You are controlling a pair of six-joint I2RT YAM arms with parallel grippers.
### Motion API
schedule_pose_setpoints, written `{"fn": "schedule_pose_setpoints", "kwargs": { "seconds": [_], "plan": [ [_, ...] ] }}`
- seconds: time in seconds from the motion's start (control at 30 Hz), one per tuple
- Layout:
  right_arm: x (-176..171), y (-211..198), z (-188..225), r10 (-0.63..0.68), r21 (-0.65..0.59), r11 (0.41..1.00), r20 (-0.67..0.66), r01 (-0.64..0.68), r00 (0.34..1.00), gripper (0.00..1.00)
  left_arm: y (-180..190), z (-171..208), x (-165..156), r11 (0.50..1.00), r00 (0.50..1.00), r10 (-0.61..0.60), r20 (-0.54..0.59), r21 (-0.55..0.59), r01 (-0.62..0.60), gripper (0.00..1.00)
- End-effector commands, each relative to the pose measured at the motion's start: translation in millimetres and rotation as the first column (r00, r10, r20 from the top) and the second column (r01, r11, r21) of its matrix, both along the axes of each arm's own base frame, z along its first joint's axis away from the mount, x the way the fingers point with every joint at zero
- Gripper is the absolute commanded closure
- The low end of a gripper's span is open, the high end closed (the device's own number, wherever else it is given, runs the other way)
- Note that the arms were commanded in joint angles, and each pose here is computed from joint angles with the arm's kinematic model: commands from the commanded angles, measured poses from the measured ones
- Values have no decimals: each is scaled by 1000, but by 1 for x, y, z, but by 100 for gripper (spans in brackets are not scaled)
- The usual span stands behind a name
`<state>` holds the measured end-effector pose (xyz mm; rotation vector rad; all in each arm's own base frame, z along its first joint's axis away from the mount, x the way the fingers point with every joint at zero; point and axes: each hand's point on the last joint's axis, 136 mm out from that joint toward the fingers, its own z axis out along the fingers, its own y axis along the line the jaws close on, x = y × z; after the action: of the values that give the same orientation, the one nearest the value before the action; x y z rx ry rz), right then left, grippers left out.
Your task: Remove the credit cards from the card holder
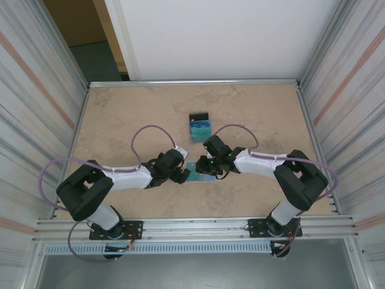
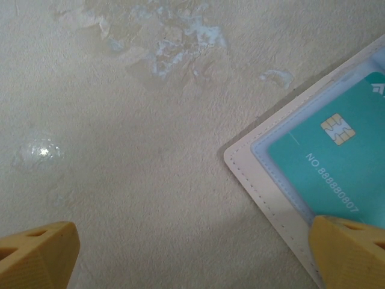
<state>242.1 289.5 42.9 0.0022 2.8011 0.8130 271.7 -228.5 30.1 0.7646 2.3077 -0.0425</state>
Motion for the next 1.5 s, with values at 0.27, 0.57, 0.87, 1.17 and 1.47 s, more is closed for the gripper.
{"fn": "schedule_pose_setpoints", "kwargs": {
  "seconds": [0.27, 0.57, 0.87, 1.17, 1.47],
  "plan": [
    [6, 3, -7, -47, 124, 991, -72, 56, 996, 79, 14, -21, -11, 997, 999, 20, -43, 82, -16, 1],
    [7, 4, -20, -57, 188, 979, -119, 79, 991, 83, 15, -22, -12, 996, 999, 24, -46, 89, -20, 1],
    [10, 11, -12, -42, 308, 948, -120, 78, 992, 90, 14, -24, -13, 995, 998, 22, -50, 97, -17, 1],
    [8, 16, -6, -17, 365, 929, -116, 59, 993, 91, 13, -23, -12, 995, 999, 20, -48, 99, -15, 1],
    [12, -1, -12, -60, 332, 939, -110, 94, 992, 100, 15, -22, -12, 994, 999, 29, -44, 109, -24, 1]
  ]
}}
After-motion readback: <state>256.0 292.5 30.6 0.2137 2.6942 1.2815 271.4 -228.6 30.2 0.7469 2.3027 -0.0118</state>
